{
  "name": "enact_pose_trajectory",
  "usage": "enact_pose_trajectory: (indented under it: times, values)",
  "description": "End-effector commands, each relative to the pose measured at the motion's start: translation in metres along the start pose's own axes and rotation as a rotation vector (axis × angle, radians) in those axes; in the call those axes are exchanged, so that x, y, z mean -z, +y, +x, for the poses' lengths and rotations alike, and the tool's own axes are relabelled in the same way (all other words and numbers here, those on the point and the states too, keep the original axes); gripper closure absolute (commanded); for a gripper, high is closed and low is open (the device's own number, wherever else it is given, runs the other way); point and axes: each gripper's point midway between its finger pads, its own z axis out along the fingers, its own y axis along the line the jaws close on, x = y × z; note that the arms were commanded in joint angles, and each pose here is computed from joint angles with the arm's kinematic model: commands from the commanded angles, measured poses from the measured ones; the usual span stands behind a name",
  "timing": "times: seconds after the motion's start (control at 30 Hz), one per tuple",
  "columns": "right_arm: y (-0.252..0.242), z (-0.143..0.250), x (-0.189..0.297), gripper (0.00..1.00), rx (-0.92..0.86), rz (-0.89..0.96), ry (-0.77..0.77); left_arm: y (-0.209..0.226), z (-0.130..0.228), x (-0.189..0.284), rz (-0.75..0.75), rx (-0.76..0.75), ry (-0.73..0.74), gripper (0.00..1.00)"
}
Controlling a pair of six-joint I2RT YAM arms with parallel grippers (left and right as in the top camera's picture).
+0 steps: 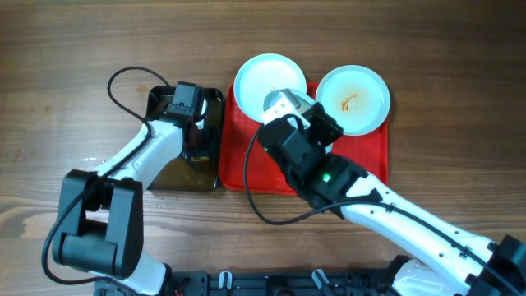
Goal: Clean dirty plates on tray and stack at the side
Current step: 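Lift the cleaned lower plate with the right gripper and place it right of tray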
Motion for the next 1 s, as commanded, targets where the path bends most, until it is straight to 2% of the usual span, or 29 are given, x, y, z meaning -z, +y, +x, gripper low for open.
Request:
enact_pose_trajectory:
  times: [0.0,0.2,0.3,0.43,0.53,0.6,0.7,0.83,0.87,0.9,0.97]
  values:
    - [0.002,0.014,-0.017,0.96,-0.4,-0.153,0.072,-0.003,-0.005,0.007,0.019,0.01,-0.026,0.22]
    - [-0.03,0.097,-0.071,0.95,-0.886,-0.273,0.369,-0.003,-0.005,0.007,0.019,0.01,-0.026,0.22]
    - [-0.051,0.138,-0.086,0.96,-1.09,-0.346,0.465,-0.004,-0.005,0.007,0.02,0.01,-0.026,0.22]
    - [-0.096,0.217,-0.093,0.96,-1.371,-0.255,0.595,-0.004,-0.005,0.007,0.019,0.01,-0.025,0.22]
    - [-0.129,0.292,-0.082,0.96,-1.562,-0.083,0.698,-0.004,-0.005,0.007,0.02,0.01,-0.026,0.22]
    - [-0.135,0.328,-0.074,0.96,-1.631,-0.006,0.752,-0.004,-0.005,0.007,0.019,0.01,-0.025,0.22]
    - [-0.134,0.356,-0.068,0.96,-1.67,0.053,0.804,-0.004,-0.005,0.007,0.019,0.01,-0.025,0.22]
    - [-0.126,0.363,-0.07,0.95,-1.666,0.048,0.834,-0.004,-0.005,0.007,0.02,0.01,-0.025,0.23]
    - [-0.126,0.363,-0.07,0.94,-1.666,0.047,0.837,-0.004,-0.005,0.007,0.02,0.01,-0.025,0.23]
    - [-0.125,0.364,-0.07,0.88,-1.665,0.049,0.84,-0.004,-0.005,0.007,0.02,0.01,-0.025,0.24]
    - [-0.125,0.364,-0.07,0.89,-1.664,0.049,0.841,-0.004,-0.005,0.007,0.019,0.01,-0.025,0.24]
